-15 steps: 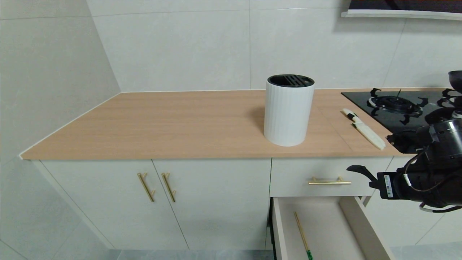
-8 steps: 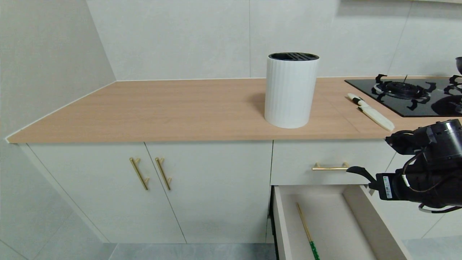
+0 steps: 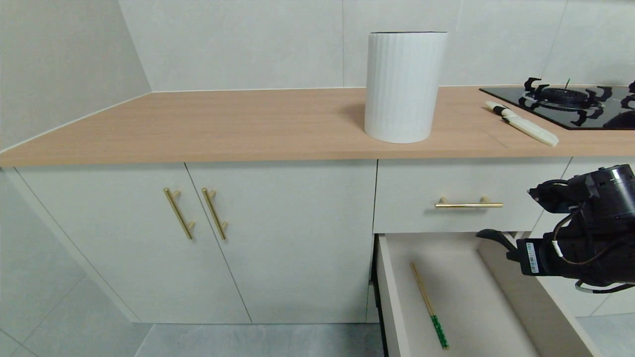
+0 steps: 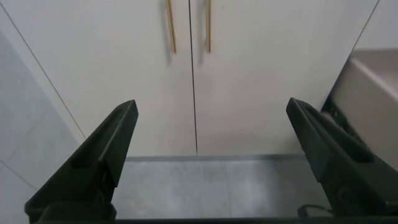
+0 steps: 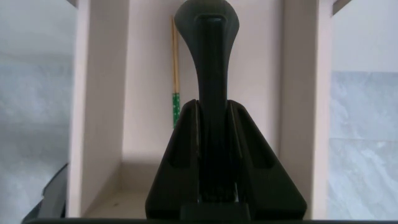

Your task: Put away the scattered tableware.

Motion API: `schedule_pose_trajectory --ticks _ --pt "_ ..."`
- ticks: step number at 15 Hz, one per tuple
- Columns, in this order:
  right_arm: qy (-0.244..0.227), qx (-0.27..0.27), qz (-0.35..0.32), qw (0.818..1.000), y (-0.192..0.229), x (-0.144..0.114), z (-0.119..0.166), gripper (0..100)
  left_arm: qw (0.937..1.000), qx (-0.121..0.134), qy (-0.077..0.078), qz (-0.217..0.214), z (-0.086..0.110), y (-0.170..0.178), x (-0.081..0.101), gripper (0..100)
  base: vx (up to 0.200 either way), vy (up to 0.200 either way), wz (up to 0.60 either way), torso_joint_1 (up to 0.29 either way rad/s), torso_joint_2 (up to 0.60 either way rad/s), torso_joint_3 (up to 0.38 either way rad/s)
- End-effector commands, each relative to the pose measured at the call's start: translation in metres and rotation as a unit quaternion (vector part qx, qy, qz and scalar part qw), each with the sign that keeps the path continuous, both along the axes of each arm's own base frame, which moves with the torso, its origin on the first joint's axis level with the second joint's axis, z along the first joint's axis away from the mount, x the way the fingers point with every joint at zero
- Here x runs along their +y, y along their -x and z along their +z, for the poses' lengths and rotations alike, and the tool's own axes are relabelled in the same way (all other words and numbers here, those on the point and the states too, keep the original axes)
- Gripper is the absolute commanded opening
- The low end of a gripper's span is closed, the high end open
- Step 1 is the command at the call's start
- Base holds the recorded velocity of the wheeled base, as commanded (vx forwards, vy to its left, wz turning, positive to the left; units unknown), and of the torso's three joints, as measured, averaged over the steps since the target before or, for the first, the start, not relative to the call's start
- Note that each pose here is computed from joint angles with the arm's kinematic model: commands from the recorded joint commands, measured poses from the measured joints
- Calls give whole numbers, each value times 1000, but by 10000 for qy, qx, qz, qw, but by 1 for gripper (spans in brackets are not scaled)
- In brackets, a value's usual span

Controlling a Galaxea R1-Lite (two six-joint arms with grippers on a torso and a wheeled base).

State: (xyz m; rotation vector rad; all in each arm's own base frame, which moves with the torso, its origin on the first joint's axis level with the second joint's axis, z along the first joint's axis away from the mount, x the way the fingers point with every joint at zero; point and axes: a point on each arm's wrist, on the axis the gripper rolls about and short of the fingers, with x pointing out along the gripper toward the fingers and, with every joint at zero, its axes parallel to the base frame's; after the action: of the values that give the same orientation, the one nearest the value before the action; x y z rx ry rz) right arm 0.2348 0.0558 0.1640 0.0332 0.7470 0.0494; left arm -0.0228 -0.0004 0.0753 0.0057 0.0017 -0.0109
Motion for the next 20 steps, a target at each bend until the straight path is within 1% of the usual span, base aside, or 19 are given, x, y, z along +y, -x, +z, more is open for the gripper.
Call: schedule_pose_trajectory --ticks 1,3,5,11,15,17,20 --pt "2 12 -5 10000 0 0 -1 0 10000 7 -2 1 0 0 0 100 0 0 0 -115 452 330" --pt "5 27 3 10000 0 0 -1 0 10000 7 -2 1 0 0 0 100 0 0 0 -78 427 322" --pt "0 4 -5 10000 0 0 -1 0 10000 7 -10 1 0 0 0 100 0 0 0 -34 183 129" --pt "-4 36 -4 10000 -2 0 -2 0 10000 7 -2 1 0 0 0 100 0 0 0 -4 12 5" --pt "-15 37 -15 10000 -16 4 -12 0 10000 7 -2 1 0 0 0 100 0 0 0 0 0 0" --pt "-9 241 -89 9997 -32 6 -32 0 10000 7 -2 1 0 0 0 100 0 0 0 0 0 0" --pt "94 626 -97 9980 -49 10 -70 0 10000 7 -2 1 0 0 0 100 0 0 0 0 0 0"
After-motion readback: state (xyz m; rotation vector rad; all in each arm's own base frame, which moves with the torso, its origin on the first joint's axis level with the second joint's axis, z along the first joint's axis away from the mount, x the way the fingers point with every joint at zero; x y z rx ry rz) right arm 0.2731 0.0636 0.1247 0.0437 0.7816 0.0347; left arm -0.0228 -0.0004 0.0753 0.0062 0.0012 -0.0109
